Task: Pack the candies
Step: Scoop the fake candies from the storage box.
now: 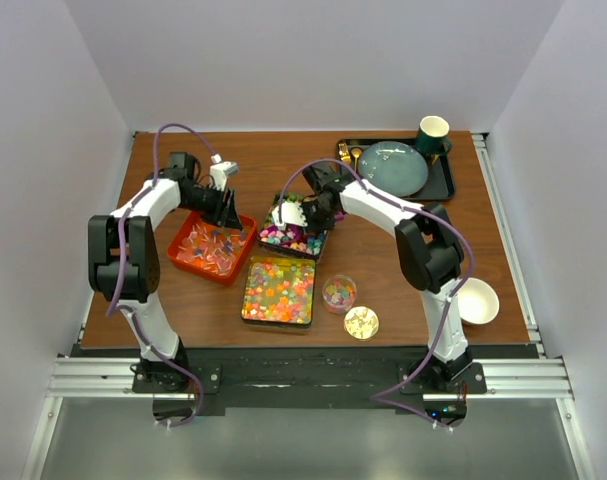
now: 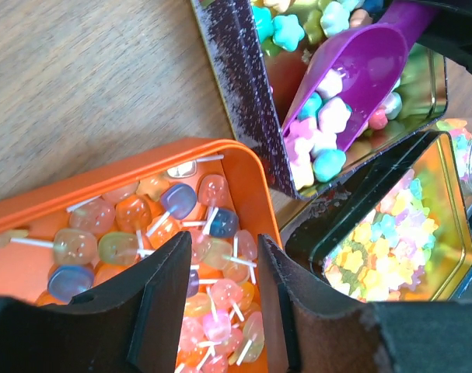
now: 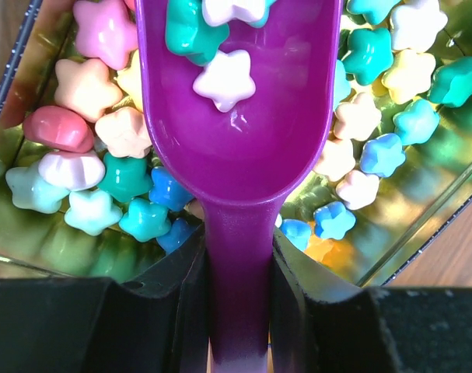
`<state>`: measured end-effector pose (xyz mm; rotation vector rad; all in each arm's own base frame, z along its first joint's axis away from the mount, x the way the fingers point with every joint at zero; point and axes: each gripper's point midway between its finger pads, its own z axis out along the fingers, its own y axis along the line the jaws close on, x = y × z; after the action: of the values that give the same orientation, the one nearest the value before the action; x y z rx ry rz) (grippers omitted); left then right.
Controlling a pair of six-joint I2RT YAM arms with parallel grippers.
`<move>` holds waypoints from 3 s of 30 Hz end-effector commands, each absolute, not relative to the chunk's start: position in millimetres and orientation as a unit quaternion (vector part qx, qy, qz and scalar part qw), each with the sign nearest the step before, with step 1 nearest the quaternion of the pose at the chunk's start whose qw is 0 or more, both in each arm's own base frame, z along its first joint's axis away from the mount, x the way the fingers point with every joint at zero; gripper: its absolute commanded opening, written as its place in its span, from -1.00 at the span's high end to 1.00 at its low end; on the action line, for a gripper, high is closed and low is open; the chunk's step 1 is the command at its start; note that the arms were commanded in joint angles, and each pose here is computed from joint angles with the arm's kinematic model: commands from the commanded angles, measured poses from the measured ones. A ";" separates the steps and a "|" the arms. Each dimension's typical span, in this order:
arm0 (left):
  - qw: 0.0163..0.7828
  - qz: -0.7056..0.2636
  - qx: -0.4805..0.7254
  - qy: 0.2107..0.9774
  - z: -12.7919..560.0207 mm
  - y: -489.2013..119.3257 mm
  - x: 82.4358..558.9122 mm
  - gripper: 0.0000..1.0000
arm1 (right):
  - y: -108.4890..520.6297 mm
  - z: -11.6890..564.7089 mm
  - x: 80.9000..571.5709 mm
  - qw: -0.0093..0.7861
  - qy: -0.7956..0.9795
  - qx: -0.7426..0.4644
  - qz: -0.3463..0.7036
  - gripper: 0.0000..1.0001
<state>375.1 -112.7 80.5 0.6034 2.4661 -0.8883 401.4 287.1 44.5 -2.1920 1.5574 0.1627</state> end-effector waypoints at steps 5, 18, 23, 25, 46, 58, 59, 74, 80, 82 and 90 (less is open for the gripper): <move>0.270 -0.302 0.242 0.881 117.2 -107.2 388.7 0.11 | 293.7 53.1 381.6 0.223 0.625 -0.739 0.118 1.00; 0.281 -0.301 0.238 0.880 123.1 -108.2 381.1 0.11 | 274.9 39.3 388.6 0.201 0.716 -0.663 0.083 1.00; 0.282 -0.293 0.241 0.881 123.3 -105.8 377.3 0.11 | 279.3 49.8 384.8 0.237 0.711 -0.655 0.094 1.00; 0.284 -0.291 0.242 0.881 124.4 -105.2 375.1 0.11 | 278.5 48.2 383.0 0.245 0.713 -0.650 0.094 1.00; 0.294 -0.292 0.245 0.877 127.0 -106.4 381.8 0.11 | 248.7 58.0 396.1 0.233 0.798 -0.555 0.023 1.00; 0.289 -0.282 0.250 0.880 126.9 -102.9 372.3 0.11 | 246.5 60.7 381.9 0.307 0.791 -0.526 0.056 1.00; 0.288 -0.280 0.252 0.880 126.5 -102.5 371.5 0.11 | 245.4 59.4 379.9 0.309 0.792 -0.523 0.060 1.00; 0.274 -0.276 0.262 0.883 117.5 -99.8 370.3 0.11 | 241.2 73.1 379.0 0.333 0.797 -0.500 0.068 1.00; 0.287 -0.279 0.270 0.876 125.9 -102.5 377.3 0.10 | 236.9 93.7 380.5 0.365 0.791 -0.486 0.072 1.00; 0.288 -0.275 0.269 0.877 126.2 -101.8 379.0 0.10 | 235.8 100.9 379.7 0.373 0.789 -0.481 0.079 1.00; 0.286 -0.269 0.275 0.878 126.3 -100.9 372.0 0.10 | 237.9 131.0 356.8 0.420 0.765 -0.471 0.131 1.00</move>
<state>370.1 -101.7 110.3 0.6916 2.4014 -0.7496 359.4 221.6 85.6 -1.2526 2.0812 0.2116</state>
